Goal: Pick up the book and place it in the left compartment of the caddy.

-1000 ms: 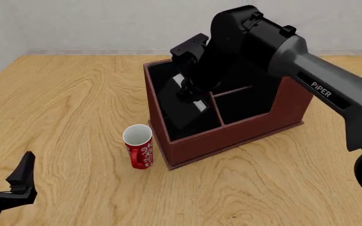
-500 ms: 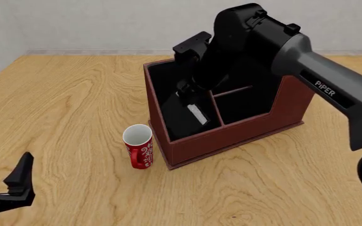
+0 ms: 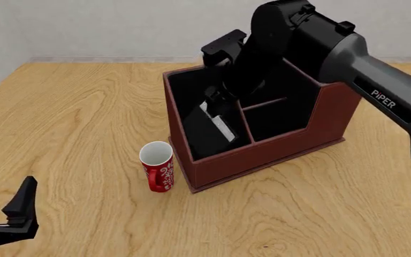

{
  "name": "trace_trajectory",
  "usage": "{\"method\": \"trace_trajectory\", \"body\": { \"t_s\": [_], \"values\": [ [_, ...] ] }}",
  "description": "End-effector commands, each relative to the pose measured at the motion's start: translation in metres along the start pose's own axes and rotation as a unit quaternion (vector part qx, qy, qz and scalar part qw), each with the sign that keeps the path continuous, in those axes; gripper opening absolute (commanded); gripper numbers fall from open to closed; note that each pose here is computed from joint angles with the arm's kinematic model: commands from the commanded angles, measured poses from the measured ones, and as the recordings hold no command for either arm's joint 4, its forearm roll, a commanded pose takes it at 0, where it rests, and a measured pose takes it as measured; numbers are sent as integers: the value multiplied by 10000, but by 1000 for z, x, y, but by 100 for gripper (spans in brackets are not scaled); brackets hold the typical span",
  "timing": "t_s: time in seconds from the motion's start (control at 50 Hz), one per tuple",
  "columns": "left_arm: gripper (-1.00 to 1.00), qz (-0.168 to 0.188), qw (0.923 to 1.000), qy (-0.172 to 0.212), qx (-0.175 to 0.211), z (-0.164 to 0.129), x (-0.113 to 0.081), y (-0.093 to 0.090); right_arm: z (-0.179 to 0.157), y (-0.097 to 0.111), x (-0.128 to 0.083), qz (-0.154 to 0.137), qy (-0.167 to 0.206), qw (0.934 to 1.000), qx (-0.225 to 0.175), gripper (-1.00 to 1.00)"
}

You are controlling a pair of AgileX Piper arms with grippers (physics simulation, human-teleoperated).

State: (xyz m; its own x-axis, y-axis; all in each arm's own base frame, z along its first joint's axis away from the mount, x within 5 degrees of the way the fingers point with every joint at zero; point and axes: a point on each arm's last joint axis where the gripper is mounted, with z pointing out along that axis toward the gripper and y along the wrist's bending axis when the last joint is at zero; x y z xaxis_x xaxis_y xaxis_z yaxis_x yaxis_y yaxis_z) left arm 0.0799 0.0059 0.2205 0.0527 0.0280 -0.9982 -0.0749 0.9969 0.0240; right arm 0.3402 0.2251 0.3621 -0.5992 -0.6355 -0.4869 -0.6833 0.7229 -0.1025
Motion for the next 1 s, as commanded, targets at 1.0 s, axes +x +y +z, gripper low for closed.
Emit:
{"method": "trace_trajectory", "body": {
  "t_s": [1.0],
  "values": [
    [100,-28,9988,-336,346,-25,-17,-3,-159,9,61,144,-1301,9910,263,100]
  ]
}}
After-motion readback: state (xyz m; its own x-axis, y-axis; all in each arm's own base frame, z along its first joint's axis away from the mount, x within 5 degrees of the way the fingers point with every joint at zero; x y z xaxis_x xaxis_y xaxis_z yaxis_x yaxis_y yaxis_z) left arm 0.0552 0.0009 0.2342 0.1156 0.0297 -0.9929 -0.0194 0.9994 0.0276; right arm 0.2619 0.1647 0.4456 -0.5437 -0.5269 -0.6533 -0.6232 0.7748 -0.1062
